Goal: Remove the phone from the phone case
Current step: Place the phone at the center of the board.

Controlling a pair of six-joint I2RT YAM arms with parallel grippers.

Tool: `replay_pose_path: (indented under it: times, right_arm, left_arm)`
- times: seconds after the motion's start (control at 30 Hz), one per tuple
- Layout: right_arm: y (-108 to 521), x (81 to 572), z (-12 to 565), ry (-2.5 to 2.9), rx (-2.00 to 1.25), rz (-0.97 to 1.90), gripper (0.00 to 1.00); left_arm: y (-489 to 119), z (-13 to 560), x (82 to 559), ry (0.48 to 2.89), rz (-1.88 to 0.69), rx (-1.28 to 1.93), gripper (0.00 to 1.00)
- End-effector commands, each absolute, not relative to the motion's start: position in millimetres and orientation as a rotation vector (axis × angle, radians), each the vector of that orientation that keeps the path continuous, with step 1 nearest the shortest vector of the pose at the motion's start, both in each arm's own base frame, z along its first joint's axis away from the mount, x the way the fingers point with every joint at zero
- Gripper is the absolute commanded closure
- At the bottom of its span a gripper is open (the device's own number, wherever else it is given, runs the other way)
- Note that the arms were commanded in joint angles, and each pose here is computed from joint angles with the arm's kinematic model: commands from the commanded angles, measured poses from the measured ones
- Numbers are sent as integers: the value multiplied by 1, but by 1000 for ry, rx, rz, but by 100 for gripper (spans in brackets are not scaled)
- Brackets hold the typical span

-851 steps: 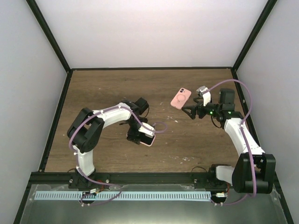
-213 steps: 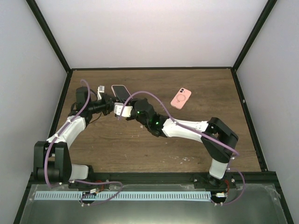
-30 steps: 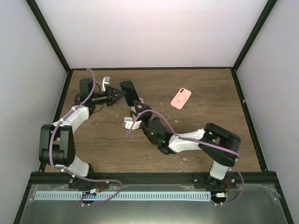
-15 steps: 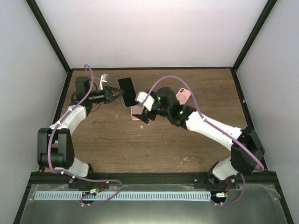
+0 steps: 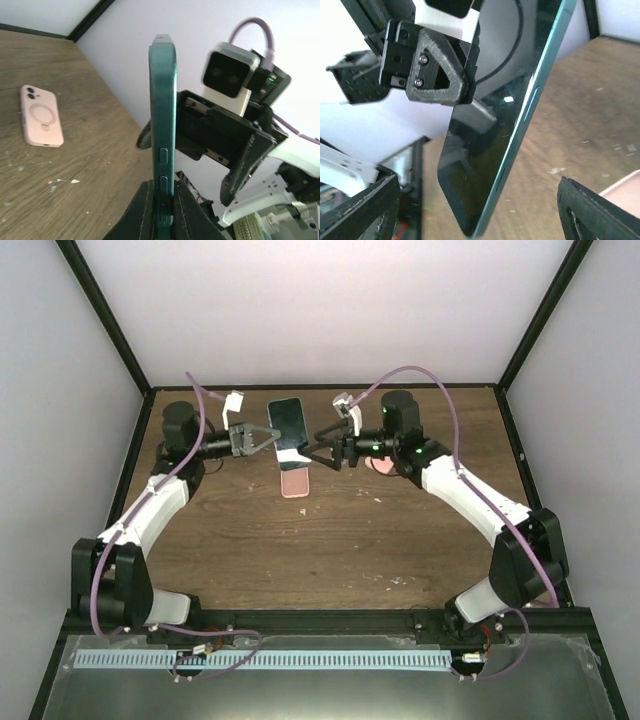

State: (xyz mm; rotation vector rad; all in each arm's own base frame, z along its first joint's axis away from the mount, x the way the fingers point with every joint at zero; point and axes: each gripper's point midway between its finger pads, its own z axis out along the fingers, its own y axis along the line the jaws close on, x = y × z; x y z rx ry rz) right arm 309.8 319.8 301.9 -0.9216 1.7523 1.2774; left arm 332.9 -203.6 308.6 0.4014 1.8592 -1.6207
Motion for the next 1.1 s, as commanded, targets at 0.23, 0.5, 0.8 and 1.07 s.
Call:
replay_pose_path:
  times: [0.23,0.5,0.8,1.07]
  right_arm:
    - [337,300,318,1766,-858,1603,55]
    - [336,298,319,1759,-853,1629,99]
    - [315,316,279,1901,-791,1536,99]
    - [295,340,199,2114,-697,1451,99]
  left_arm:
    - [-227,344,301,1730,-1642,593,100]
    - [-224,331,308,1799,-1606,499,76]
    - [-177,357,333,1895,-1306,302,0]
    - [-124,425,330,1938,-935,28,0]
